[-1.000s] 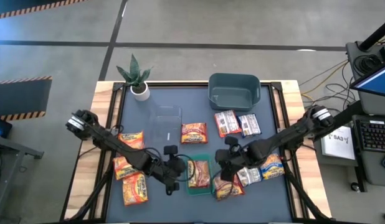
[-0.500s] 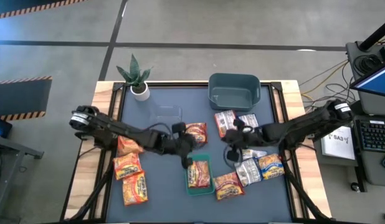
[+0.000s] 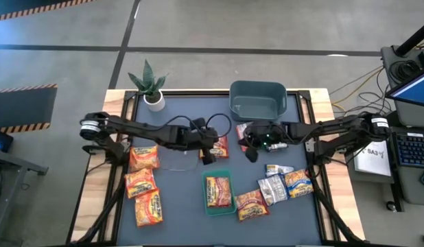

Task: Sort Maruchan noodles
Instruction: Put the orange noodle pack into the dark blue bin

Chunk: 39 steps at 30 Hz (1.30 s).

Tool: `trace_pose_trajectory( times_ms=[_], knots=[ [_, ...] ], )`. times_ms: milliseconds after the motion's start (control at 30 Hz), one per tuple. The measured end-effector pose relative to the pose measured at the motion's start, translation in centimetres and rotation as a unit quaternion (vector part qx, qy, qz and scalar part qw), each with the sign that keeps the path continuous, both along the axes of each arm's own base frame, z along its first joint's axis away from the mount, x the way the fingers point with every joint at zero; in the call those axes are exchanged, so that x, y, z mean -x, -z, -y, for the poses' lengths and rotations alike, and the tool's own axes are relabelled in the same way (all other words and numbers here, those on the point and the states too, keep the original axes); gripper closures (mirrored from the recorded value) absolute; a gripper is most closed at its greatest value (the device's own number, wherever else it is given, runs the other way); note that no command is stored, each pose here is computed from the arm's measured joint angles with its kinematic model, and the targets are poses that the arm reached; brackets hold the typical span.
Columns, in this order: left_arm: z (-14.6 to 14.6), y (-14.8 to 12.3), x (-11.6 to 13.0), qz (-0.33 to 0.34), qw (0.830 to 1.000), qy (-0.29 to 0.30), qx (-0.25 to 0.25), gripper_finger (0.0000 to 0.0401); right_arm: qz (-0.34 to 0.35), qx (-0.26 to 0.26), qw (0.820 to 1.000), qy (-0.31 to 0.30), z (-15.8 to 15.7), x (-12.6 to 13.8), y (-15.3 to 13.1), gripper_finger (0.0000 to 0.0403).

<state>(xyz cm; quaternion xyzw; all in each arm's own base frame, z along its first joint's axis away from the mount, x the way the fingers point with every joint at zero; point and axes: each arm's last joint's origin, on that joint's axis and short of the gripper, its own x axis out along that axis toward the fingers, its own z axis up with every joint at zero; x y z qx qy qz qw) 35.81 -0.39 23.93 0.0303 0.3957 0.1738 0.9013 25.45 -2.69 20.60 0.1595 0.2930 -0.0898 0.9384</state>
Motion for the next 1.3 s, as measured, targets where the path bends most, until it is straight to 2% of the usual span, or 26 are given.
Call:
trace_pose_trajectory(
  times_ms=[167,367,500,600,733,867,967,1067,1133,1300],
  knots=[
    [0.0,1.2,-0.3,-0.034,0.999,0.016,-0.006,0.0401,0.008,-0.049,0.999,0.021,-0.1,0.0,-0.1,0.0346],
    [0.1,1.2,-0.7,-0.035,0.997,0.058,-0.034,0.0401,-0.068,-0.088,0.992,0.064,0.0,1.0,0.3,0.0277],
    [0.0,1.0,-1.0,-0.028,0.995,0.079,-0.059,0.0401,-0.124,-0.086,0.981,0.119,0.5,1.7,0.3,0.0237],
    [0.0,0.9,-1.2,-0.021,0.993,0.089,-0.072,0.0401,-0.132,-0.093,0.972,0.173,1.2,1.9,0.3,0.0214],
    [-0.1,0.9,-1.3,-0.023,0.991,0.100,-0.084,0.0401,-0.138,-0.080,0.964,0.212,2.1,1.3,0.3,0.0203],
    [-0.1,0.9,-1.2,-0.030,0.990,0.104,-0.088,0.0401,-0.183,-0.060,0.959,0.207,2.9,-0.5,0.8,0.0202],
    [-0.1,0.6,-0.8,-0.036,0.990,0.105,-0.088,0.0401,-0.268,-0.023,0.934,0.233,3.7,-1.4,1.3,0.0202],
    [-0.1,0.2,-0.4,-0.045,0.990,0.105,-0.088,0.0401,-0.319,0.016,0.915,0.246,4.1,-2.3,1.6,0.0202],
    [-0.1,-0.1,0.0,-0.050,0.989,0.105,-0.087,0.0401,-0.336,0.020,0.910,0.240,4.2,-3.0,1.9,0.0202],
    [-0.2,-1.0,0.8,-0.050,0.989,0.099,-0.094,0.0401,-0.337,0.019,0.913,0.227,4.4,-4.5,2.1,0.0202]
  ],
)
